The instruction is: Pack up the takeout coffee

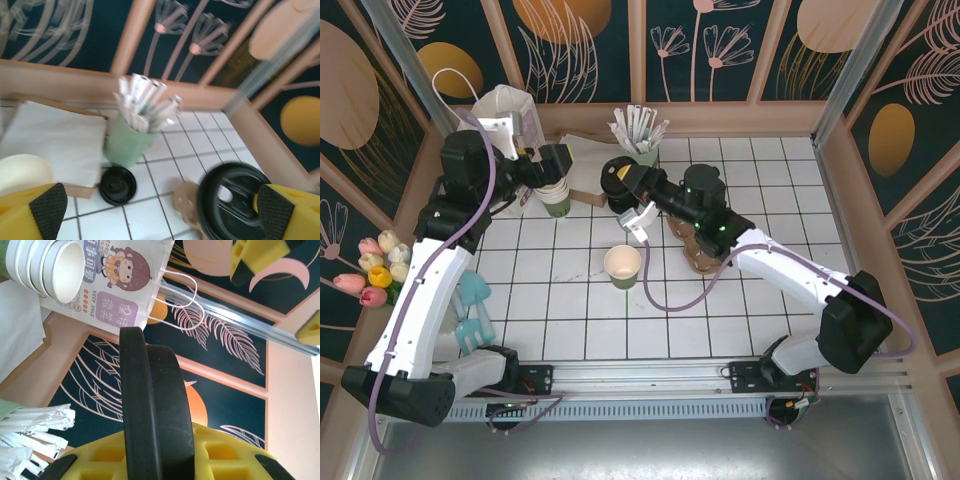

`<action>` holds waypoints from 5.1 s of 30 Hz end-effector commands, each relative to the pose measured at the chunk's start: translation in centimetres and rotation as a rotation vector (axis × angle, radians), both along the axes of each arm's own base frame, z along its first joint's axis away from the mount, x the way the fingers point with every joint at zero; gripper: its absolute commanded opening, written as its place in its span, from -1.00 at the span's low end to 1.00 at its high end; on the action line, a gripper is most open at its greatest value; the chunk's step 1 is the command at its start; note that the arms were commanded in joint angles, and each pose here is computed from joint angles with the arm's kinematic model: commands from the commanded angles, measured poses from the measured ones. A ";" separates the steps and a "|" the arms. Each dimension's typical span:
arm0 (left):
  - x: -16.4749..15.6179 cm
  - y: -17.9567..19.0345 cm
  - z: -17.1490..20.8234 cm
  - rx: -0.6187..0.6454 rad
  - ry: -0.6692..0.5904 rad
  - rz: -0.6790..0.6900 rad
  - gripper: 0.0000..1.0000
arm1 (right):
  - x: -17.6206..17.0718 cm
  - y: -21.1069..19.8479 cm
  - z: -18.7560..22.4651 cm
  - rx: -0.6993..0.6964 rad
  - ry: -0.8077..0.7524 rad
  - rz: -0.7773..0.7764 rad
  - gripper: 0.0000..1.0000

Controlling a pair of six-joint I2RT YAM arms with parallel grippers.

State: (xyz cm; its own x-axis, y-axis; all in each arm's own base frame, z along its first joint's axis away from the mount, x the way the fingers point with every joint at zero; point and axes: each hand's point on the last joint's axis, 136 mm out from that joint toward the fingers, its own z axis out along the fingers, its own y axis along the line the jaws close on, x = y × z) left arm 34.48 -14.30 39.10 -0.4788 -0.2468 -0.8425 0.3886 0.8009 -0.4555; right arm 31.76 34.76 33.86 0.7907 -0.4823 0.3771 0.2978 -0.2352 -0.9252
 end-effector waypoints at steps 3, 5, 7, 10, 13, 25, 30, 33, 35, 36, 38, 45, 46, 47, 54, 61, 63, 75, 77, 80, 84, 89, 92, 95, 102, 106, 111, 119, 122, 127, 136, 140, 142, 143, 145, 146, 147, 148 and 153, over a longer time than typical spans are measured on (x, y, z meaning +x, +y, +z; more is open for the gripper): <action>-2.5 -2.5 -1.9 0.094 0.041 -0.245 0.97 | -2.4 0.3 1.0 -0.187 -0.353 0.135 -1.00; -2.5 -2.6 -3.1 0.134 0.092 -0.257 0.95 | -2.7 0.3 0.7 -0.215 -0.358 0.154 -1.00; -2.4 -3.0 -4.1 0.172 0.133 -0.262 0.92 | -3.0 0.4 0.4 -0.233 -0.363 0.170 -1.00; -2.5 -4.4 -4.8 0.210 0.164 -0.306 0.81 | -3.1 0.7 0.3 -0.230 -0.374 0.175 -1.00; -2.4 -5.7 -5.5 0.244 0.195 -0.351 0.66 | -3.3 1.0 0.0 -0.224 -0.383 0.190 -1.00; -2.4 -7.6 -6.5 0.233 0.261 -0.492 0.13 | -4.1 0.9 -0.7 -0.217 -0.378 0.213 -1.00; -2.4 -8.0 -7.2 0.226 0.298 -0.527 -0.06 | -4.1 0.8 -0.7 -0.217 -0.381 0.212 -1.00; -2.2 -8.1 -7.6 0.225 0.310 -0.529 -0.03 | -4.0 0.8 -0.6 -0.217 -0.384 0.209 -1.00; -2.2 -8.1 -7.9 0.230 0.318 -0.527 -0.02 | -4.1 0.8 -0.6 -0.217 -0.387 0.210 -1.00; -2.2 -8.1 -7.9 0.230 0.317 -0.529 -0.02 | -4.1 0.8 -0.5 -0.216 -0.390 0.210 -1.00; -2.3 -8.3 -8.0 0.222 0.321 -0.541 -0.05 | -4.1 0.8 -0.4 -0.216 -0.392 0.212 -1.00; -2.9 -8.9 -7.7 0.182 0.324 -0.584 -0.09 | -4.3 1.1 -0.3 -0.211 -0.397 0.229 -1.00; -2.9 -8.8 -8.0 0.184 0.329 -0.583 -0.08 | -4.2 1.0 -0.3 -0.212 -0.396 0.227 -1.00; -2.8 -8.8 -8.1 0.187 0.331 -0.579 -0.08 | -4.3 1.1 -0.3 -0.212 -0.395 0.228 -1.00; -2.5 -8.7 -8.3 0.183 0.341 -0.552 -0.24 | -4.6 1.3 -0.4 -0.212 -0.398 0.251 -1.00; -3.0 -9.3 -8.3 0.127 0.371 -0.583 -0.31 | -4.9 1.1 -0.6 -0.206 -0.400 0.263 -1.00; -3.0 -9.4 -8.3 0.118 0.374 -0.588 -0.34 | -5.0 1.1 -0.5 -0.207 -0.404 0.263 -1.00; -4.1 -9.7 -8.5 0.094 0.382 -0.638 -0.42 | -4.9 0.9 -0.7 -0.212 -0.397 0.256 -1.00; -4.1 -9.8 -8.7 0.096 0.384 -0.640 -0.37 | -4.8 1.0 -0.6 -0.214 -0.398 0.255 -1.00; -4.4 -9.8 -8.5 0.092 0.379 -0.650 -0.23 | -4.8 1.0 -0.5 -0.212 -0.402 0.254 -1.00; -4.4 -9.7 -8.5 0.098 0.374 -0.649 -0.46 | -4.9 0.9 -0.5 -0.210 -0.404 0.254 -1.00; -3.8 -9.4 -8.9 0.123 0.380 -0.614 -0.68 | -4.9 0.9 -0.4 -0.204 -0.403 0.251 -1.00; -3.6 -9.6 -8.6 0.111 0.372 -0.622 -0.82 | -4.8 0.9 -0.5 -0.200 -0.402 0.248 -1.00; -3.4 -9.7 -8.4 0.111 0.362 -0.620 -1.00 | -4.8 0.9 -0.7 -0.198 -0.392 0.243 -1.00; 0.0 -7.5 -8.7 0.204 0.328 -0.399 -1.00 | -4.3 0.2 -1.5 -0.136 0.014 0.158 0.98; 2.0 -5.5 -8.8 0.254 0.323 -0.235 -1.00 | -1.9 -1.4 -2.4 -0.049 0.370 -0.017 0.98; 2.9 -4.3 -8.5 0.263 0.292 -0.134 -1.00 | 1.3 -2.6 -0.6 0.246 0.857 -0.292 0.98; 2.1 -2.7 -10.4 0.282 0.326 -0.054 -1.00 | -1.1 -3.6 3.3 0.895 1.108 -0.101 0.98; 1.4 -1.5 -12.7 0.311 0.368 -0.004 -1.00 | 0.9 -5.4 4.6 1.262 1.392 -0.161 0.98; 0.3 -1.2 -14.2 0.263 0.388 0.023 -1.00 | 4.2 -7.8 3.0 1.553 1.596 -0.408 0.98; -2.3 -1.3 -15.3 0.165 0.476 0.034 -1.00 | 4.0 -10.6 0.1 1.772 1.800 -0.495 0.98; -3.7 -1.0 -15.0 0.130 0.508 0.063 -1.00 | 3.0 -10.1 -2.3 1.777 1.934 -0.524 0.98; -4.6 -1.7 -15.1 0.103 0.539 0.049 -1.00 | 2.4 -10.0 -3.2 1.808 1.996 -0.530 0.98; -5.1 -2.2 -15.2 0.088 0.553 0.043 -1.00 | 2.2 -10.1 -4.0 1.822 2.021 -0.551 0.98; -6.1 -2.8 -15.4 0.064 0.585 0.036 -1.00 | 1.9 -10.5 -5.4 1.829 2.041 -0.630 0.98; -6.6 -3.1 -15.5 0.055 0.604 0.036 -1.00 | 1.4 -10.2 -6.2 1.776 2.083 -0.676 0.98; -7.0 -3.4 -15.7 0.051 0.617 0.034 -1.00 | 1.1 -10.1 -6.7 1.740 2.098 -0.716 0.98; -7.4 -3.7 -15.7 0.043 0.630 0.031 -1.00 | 0.6 -10.0 -7.2 1.701 2.114 -0.748 0.98; -8.4 -5.8 -16.1 0.056 0.675 0.002 -1.00 | -1.0 -9.5 -8.5 1.647 2.220 -0.749 0.98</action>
State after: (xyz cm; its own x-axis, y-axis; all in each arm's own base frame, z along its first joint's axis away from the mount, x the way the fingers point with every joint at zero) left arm 26.89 -19.45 23.51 -0.8820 -0.1927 -0.4301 0.0835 0.8342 -0.5451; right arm 32.39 25.15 25.42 -0.6888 0.3181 -0.6514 -0.2437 0.7447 0.6213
